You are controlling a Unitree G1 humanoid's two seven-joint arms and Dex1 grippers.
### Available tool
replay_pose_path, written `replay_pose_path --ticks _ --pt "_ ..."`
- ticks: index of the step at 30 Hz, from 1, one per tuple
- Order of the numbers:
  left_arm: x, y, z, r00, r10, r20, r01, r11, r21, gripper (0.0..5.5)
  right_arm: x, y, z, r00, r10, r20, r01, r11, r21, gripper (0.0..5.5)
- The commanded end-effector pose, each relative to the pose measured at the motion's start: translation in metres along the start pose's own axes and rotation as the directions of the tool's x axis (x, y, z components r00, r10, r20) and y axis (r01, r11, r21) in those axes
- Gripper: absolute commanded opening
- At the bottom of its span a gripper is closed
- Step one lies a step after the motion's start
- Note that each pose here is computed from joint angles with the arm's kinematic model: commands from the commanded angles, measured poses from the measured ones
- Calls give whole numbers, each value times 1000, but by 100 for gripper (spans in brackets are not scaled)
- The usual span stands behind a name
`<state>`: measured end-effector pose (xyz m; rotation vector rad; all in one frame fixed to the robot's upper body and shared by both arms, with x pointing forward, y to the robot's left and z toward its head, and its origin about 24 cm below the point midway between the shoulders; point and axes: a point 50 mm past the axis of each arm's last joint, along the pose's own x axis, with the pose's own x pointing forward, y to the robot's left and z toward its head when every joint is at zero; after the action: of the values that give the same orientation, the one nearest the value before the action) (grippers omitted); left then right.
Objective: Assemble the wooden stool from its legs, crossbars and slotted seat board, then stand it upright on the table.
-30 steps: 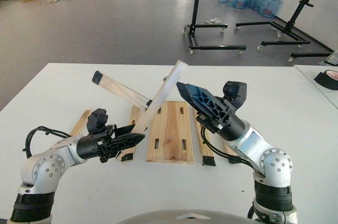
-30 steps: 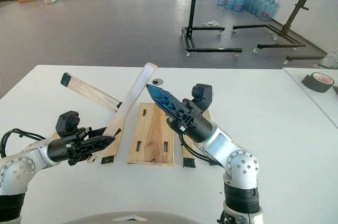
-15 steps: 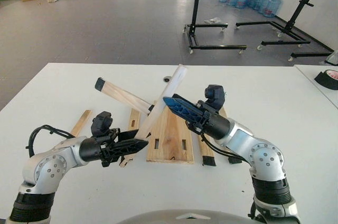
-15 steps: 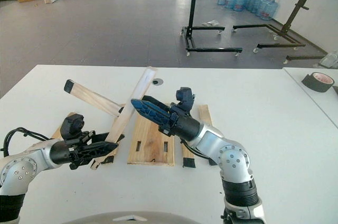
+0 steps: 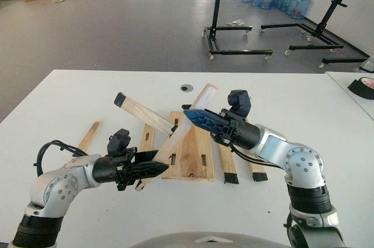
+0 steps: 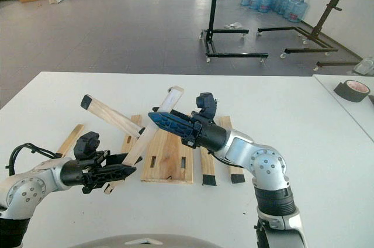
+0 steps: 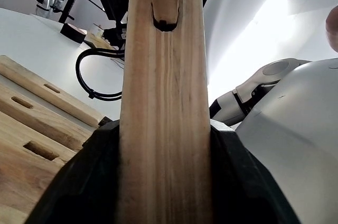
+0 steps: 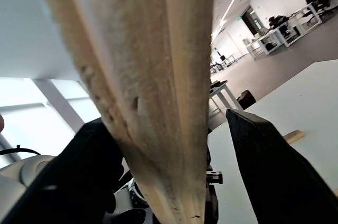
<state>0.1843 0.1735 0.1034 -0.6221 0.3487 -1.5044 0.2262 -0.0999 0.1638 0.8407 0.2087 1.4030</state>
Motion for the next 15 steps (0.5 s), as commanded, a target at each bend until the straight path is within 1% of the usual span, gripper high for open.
replay_pose_path --ticks 1,2,4,9,10,15 --pt "-1 -2 1 1000 10 0 -10 1000 15 203 2 2 6 1000 6 -22 -6 1000 -5 329" --pt "-1 -2 1 1000 10 0 -10 1000 15 203 2 2 6 1000 5 -23 -5 1000 -2 329" --pt "0 -2 1 1000 12 -2 -12 1000 14 203 2 2 5 1000 4 -24 -4 1000 3 303" --pt "1 -3 0 1000 11 -4 -11 1000 9 203 2 1 5 1000 -1 -7 1 1000 6 214" --pt "1 -3 0 1000 11 -4 -11 1000 8 203 1 1 5 1000 -1 -5 1 1000 6 206" --pt "2 -3 -1 1000 4 -1 -4 1000 13 203 1 1 6 1000 -2 5 2 1000 0 206"
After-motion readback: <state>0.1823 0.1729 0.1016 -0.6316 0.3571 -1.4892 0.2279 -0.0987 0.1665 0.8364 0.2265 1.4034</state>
